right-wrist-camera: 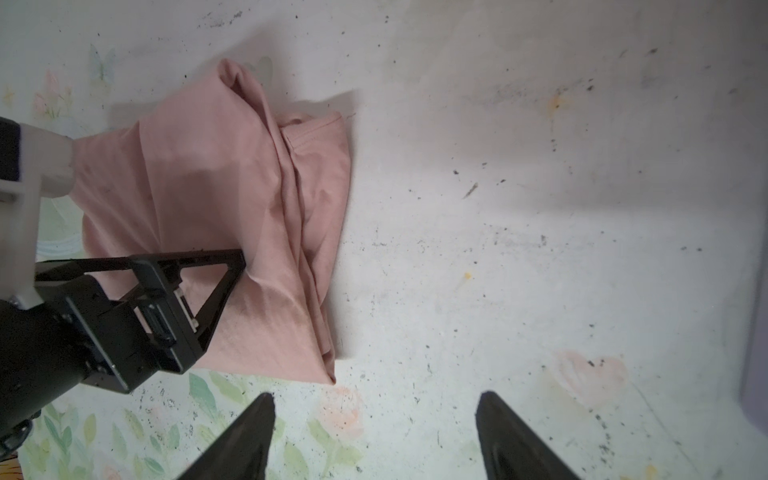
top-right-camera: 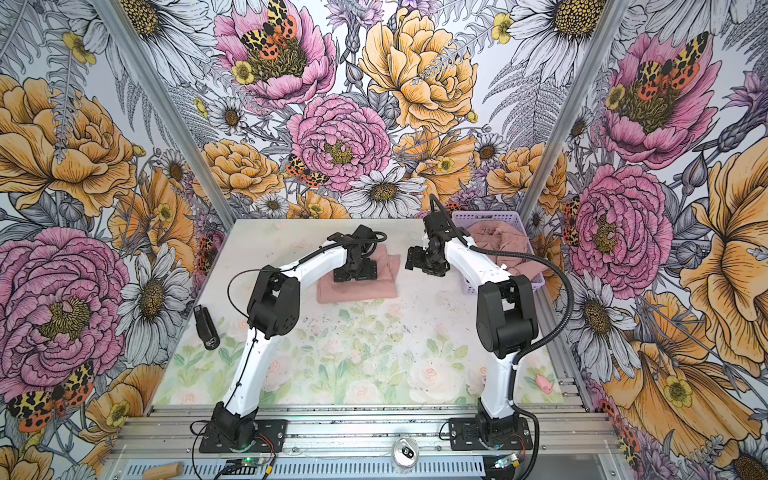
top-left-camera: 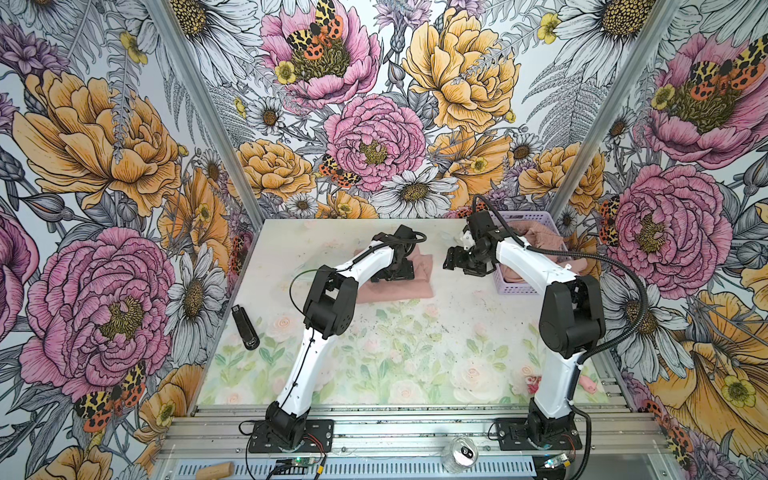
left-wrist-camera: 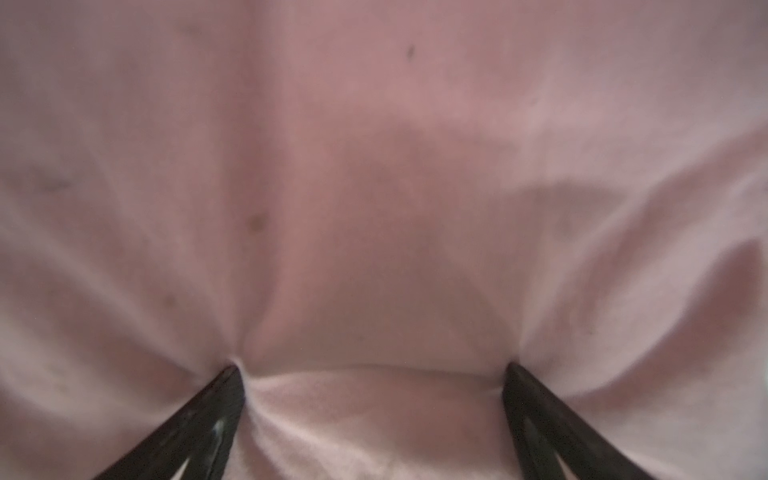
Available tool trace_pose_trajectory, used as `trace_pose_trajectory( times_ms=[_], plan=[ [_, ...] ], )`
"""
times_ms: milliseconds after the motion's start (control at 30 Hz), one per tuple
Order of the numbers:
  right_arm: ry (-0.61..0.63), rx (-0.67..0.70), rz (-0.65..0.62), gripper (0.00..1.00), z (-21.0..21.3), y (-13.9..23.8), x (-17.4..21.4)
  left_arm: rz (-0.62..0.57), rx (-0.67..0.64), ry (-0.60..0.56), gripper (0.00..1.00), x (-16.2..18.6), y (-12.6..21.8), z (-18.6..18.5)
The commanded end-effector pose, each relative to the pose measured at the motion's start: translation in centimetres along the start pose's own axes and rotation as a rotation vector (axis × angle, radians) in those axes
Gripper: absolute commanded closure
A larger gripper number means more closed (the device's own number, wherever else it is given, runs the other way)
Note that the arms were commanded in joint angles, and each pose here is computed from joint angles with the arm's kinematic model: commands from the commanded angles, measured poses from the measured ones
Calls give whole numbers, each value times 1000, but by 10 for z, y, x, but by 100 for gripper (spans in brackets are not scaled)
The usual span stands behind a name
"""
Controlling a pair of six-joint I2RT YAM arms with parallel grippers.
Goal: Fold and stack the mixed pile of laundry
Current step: 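Carry the shirt to the table corner with left gripper while right moves to basket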
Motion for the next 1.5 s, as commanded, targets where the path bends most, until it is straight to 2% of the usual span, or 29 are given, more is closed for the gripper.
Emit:
trace_pose_trajectory(
  times_ms=[0,300,567,733,867,1100,1467],
  plan=[
    [14,-26,-58,22,7,22,-6,162,-119,-46,1,34,-24,54],
    [9,-43,-78,21,12,33,-6,199,-167,-110,1,25,-28,143],
    [8,-58,-84,21,18,35,-7,240,-171,-48,1,19,-24,239],
    [6,-77,-73,21,23,33,-7,265,-230,-39,1,20,-25,300],
    [1,-95,-64,21,27,34,-5,299,-285,-95,1,22,-31,336],
    [3,-93,-25,21,30,32,-1,293,-271,-89,1,16,-30,366],
    [17,-98,-1,21,42,26,-12,347,-301,-122,1,22,-28,399]
  ],
)
Point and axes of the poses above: each gripper's point midway between its finger pads, its own y axis back along the fingers, its own z axis along the line the jaws close on, x = y × z, the point moved 1 cm from there along y, back along the fingers, and after that the axes turned 3 degrees about -y, right-handed, at the moved point
